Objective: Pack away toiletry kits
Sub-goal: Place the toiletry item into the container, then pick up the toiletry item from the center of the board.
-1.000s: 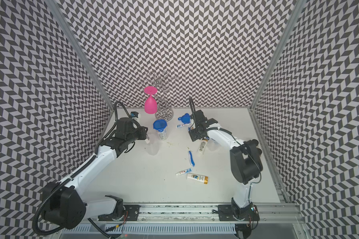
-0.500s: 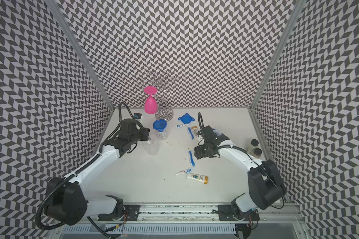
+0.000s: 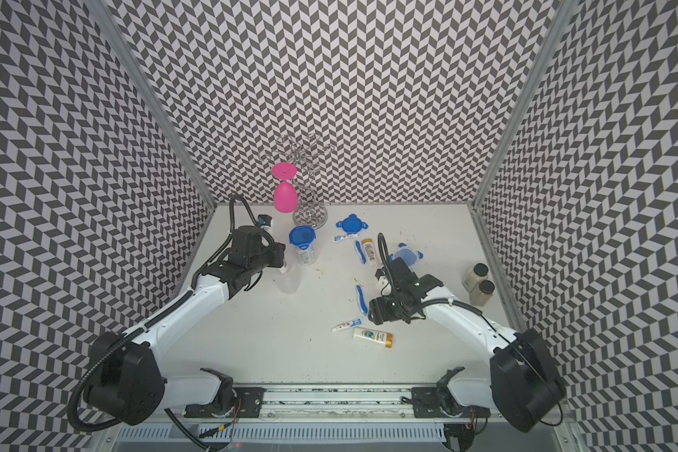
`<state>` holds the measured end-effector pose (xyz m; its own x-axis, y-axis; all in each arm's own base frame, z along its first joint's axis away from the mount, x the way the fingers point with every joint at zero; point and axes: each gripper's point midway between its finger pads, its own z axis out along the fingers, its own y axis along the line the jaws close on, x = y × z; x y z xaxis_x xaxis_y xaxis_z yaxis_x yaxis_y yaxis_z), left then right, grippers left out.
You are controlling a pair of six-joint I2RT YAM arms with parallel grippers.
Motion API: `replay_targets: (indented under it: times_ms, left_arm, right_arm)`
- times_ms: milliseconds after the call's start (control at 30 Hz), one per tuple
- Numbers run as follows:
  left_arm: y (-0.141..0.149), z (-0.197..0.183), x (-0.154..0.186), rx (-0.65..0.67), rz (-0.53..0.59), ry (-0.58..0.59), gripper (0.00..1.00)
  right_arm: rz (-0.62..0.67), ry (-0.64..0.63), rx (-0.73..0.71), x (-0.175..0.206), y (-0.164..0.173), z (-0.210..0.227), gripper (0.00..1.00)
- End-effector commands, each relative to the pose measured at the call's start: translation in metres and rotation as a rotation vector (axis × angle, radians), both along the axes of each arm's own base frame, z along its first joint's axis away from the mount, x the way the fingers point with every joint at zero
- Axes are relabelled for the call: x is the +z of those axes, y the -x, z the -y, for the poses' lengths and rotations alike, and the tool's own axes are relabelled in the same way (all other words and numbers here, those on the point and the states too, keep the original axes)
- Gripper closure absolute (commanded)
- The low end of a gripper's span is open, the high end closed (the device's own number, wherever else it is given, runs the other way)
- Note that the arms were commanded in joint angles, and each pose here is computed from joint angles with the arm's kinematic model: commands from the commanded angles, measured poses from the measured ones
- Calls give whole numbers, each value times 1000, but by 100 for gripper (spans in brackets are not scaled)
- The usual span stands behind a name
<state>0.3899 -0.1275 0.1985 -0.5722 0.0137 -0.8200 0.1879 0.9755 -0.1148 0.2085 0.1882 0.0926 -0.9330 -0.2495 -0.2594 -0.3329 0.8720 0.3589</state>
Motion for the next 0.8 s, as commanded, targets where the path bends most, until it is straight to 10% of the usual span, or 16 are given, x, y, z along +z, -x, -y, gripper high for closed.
replay_targets:
  times_ms: [0,333,767]
  left_arm:
    - [-4,2,9,-2,46,-4,70]
    - [2,1,6,-16,43,-12,70]
    - [11,3,9,-29,36,14,69]
  right_arm:
    - [-34,-45,-8,11,19,-9,30]
    - [-196,-132,-23,-5,74,-14,32]
    - [-230,-145,16,-35,56,-39,37]
